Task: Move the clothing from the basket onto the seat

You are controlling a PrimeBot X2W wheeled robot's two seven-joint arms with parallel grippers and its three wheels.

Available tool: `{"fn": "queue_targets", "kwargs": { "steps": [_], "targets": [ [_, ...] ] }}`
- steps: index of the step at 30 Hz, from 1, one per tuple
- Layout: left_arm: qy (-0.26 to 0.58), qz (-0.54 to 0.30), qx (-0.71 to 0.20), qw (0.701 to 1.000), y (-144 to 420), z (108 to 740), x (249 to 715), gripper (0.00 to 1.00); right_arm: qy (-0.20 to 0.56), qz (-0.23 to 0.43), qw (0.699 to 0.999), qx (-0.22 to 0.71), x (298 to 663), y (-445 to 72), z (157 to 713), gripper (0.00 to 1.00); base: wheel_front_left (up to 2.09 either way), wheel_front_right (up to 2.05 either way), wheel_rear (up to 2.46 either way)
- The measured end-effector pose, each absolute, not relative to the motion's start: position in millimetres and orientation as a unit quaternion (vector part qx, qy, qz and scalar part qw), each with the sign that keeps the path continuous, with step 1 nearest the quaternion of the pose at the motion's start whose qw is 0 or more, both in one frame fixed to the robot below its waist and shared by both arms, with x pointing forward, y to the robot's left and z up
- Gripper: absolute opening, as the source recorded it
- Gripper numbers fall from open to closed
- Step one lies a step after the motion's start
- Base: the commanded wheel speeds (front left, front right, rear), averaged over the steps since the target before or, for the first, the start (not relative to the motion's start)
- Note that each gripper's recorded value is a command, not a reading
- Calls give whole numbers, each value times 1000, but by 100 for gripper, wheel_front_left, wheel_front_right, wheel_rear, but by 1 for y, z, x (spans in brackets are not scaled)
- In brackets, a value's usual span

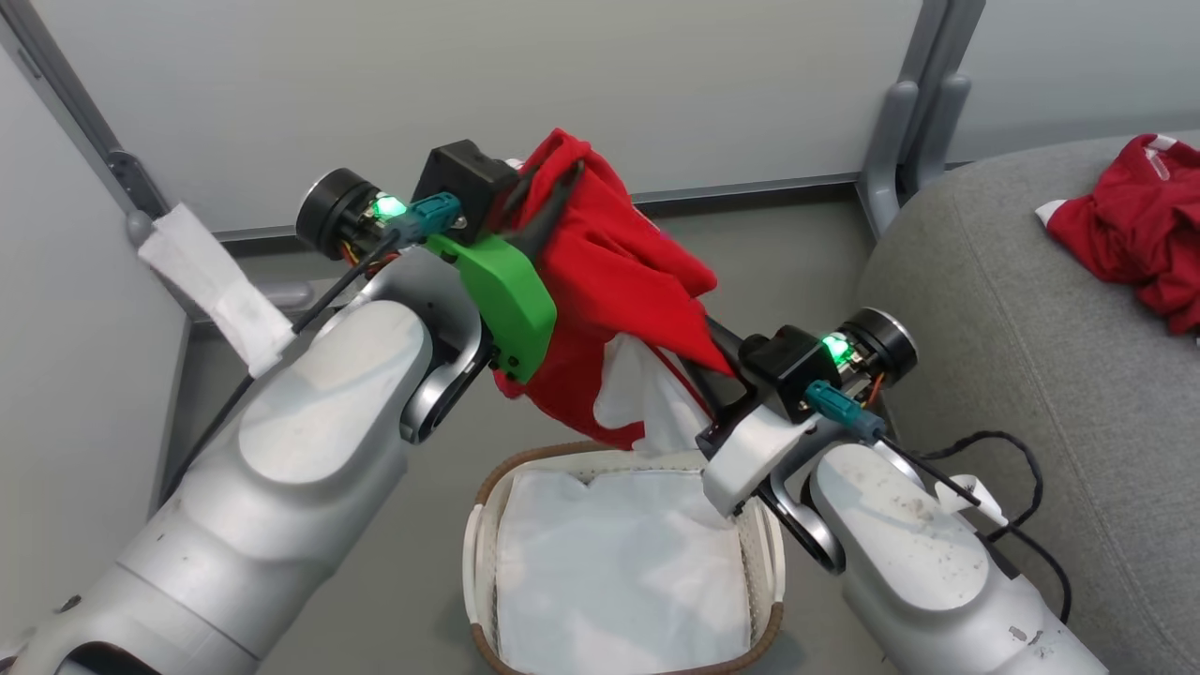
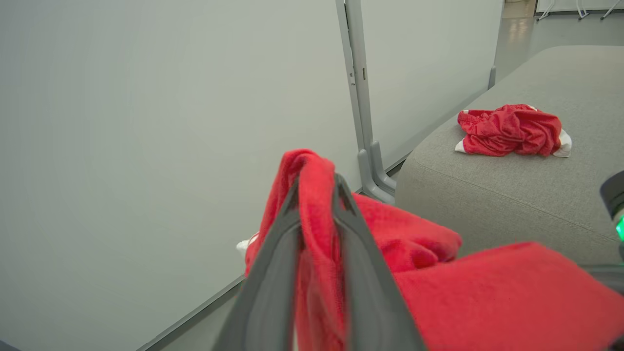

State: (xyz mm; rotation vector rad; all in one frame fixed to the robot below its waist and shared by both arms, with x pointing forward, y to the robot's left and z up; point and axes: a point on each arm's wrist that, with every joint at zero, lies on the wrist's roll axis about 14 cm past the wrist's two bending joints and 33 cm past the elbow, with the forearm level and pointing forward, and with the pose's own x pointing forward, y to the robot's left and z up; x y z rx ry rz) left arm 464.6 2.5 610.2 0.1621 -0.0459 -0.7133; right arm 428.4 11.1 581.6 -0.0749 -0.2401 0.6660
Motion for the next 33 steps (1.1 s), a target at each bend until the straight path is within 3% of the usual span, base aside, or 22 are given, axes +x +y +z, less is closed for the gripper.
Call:
{"fn": "queue_targets", "kwargs": {
  "steps": [18, 33],
  "targets": [
    [-10, -347, -20, 938, 4, 547, 437, 100, -134, 199, 970, -49, 456, -72, 591, 0, 0, 0, 0],
    [41, -388, -65, 919, -32, 502, 396, 100, -134, 77, 985, -83, 443, -163, 586, 0, 0, 0, 0]
  ]
}}
